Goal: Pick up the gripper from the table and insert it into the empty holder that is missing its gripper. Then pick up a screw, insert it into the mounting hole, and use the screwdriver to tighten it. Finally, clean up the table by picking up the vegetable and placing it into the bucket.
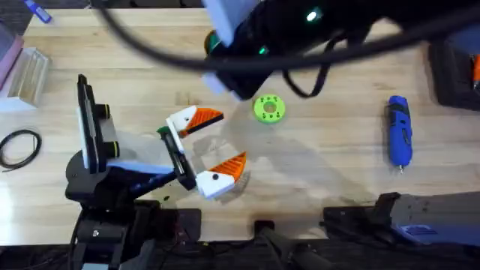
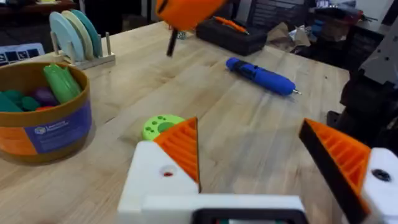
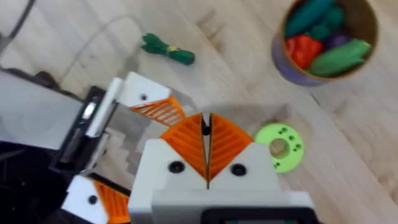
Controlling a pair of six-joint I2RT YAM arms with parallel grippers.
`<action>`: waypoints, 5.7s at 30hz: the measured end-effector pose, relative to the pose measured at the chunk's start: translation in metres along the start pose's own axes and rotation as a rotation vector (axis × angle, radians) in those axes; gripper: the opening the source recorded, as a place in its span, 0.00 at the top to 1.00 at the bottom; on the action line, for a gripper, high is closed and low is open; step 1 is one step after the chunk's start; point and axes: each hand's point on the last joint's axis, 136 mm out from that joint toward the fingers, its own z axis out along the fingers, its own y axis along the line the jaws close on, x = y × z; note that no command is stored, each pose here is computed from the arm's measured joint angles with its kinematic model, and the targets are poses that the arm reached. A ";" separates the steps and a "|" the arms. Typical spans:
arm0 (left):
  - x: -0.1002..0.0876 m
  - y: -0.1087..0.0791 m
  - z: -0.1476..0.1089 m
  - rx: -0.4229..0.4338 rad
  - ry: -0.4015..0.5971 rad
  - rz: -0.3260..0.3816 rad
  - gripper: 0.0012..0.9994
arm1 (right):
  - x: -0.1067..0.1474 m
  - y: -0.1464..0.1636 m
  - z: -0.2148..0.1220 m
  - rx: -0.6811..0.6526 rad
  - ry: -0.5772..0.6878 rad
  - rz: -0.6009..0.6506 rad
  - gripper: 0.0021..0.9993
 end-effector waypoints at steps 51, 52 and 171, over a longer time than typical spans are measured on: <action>0.000 0.000 0.000 0.003 0.002 -0.003 0.01 | 0.004 0.066 0.066 -0.098 0.080 -0.109 1.00; 0.001 0.000 0.000 0.003 0.002 -0.007 0.01 | 0.004 0.067 0.067 -0.098 0.081 -0.109 1.00; 0.001 -0.001 0.000 0.006 0.004 0.006 1.00 | 0.300 -0.240 -0.049 0.689 0.322 0.757 0.01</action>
